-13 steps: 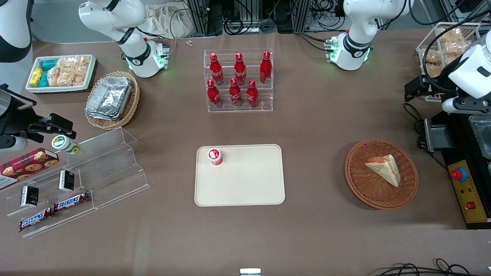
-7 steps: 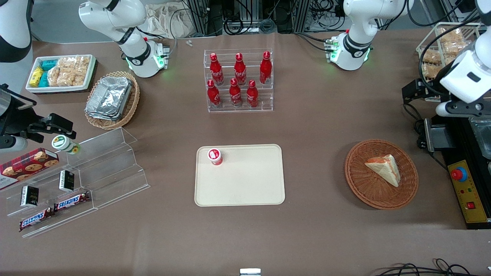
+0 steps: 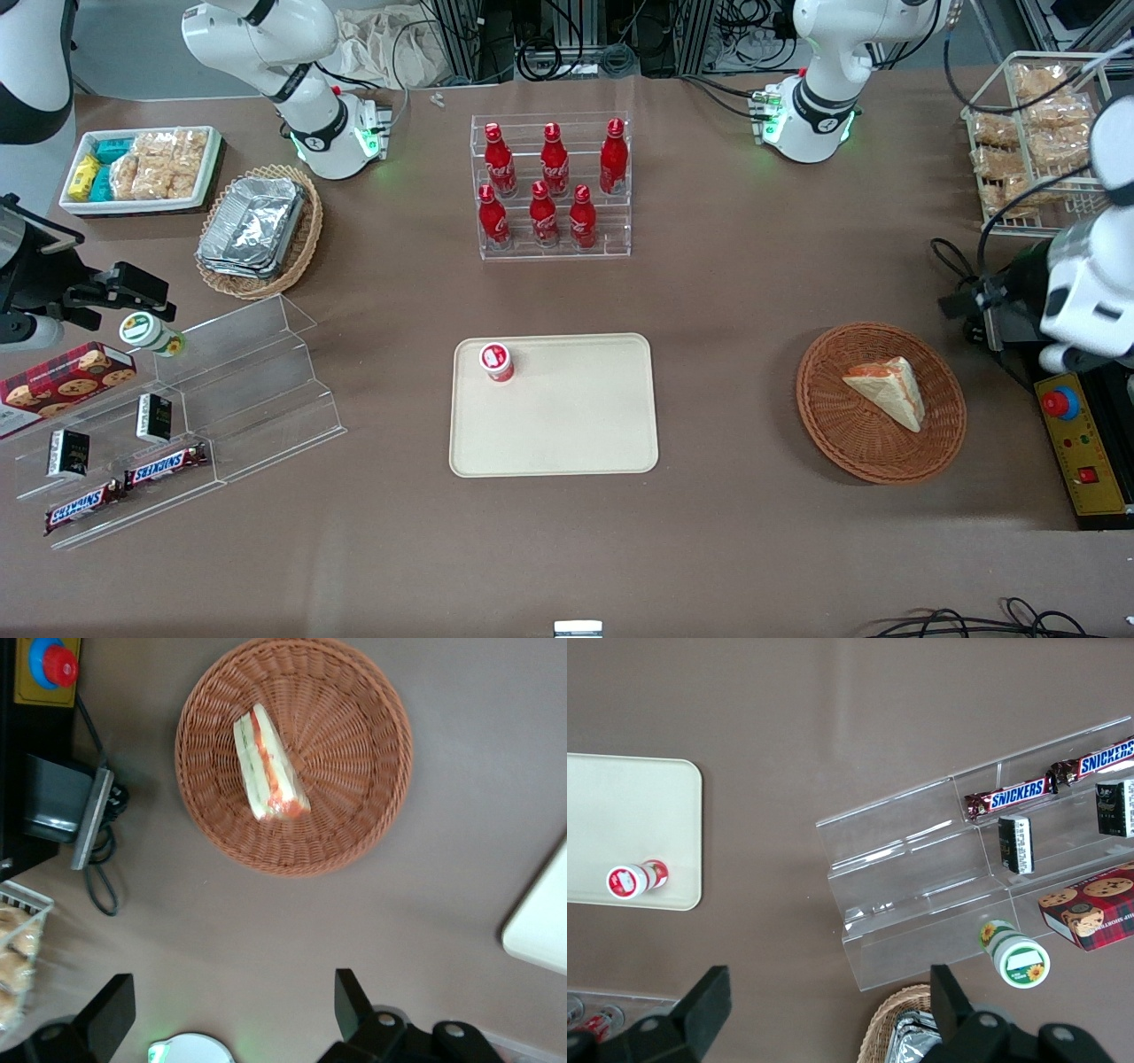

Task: Place sandwich from basket to tray
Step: 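Move the left gripper over the sandwich in the wicker basket, then lower the left gripper and close it on the wrapped sandwich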

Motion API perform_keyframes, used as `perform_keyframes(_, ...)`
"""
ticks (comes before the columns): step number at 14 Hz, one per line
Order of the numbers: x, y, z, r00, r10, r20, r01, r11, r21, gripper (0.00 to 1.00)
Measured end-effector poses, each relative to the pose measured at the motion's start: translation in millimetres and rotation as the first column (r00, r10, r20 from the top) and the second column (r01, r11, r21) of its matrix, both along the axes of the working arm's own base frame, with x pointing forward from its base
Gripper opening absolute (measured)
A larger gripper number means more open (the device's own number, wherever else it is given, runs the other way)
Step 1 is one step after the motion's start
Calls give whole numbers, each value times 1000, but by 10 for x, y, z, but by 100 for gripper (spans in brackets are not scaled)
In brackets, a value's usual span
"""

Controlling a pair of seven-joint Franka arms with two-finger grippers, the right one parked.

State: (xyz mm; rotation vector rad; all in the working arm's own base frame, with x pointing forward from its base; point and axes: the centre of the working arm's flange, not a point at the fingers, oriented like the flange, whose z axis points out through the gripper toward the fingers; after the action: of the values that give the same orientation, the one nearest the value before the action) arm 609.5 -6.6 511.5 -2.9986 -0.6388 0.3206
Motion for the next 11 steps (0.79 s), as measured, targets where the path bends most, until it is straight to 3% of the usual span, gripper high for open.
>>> perform_keyframes(2, 161, 81, -471, 989, 145, 0, -145, 988, 53, 100)
perform_keyframes(4, 254, 155, -1020, 969, 244, 30, -246, 965, 93, 100)
perform_keyframes(7, 178, 344, -1687, 944, 320, 85, -327, 941, 87, 100)
perform_keyframes(11, 30, 494, -2110, 923, 362, 132, -372, 926, 65, 100)
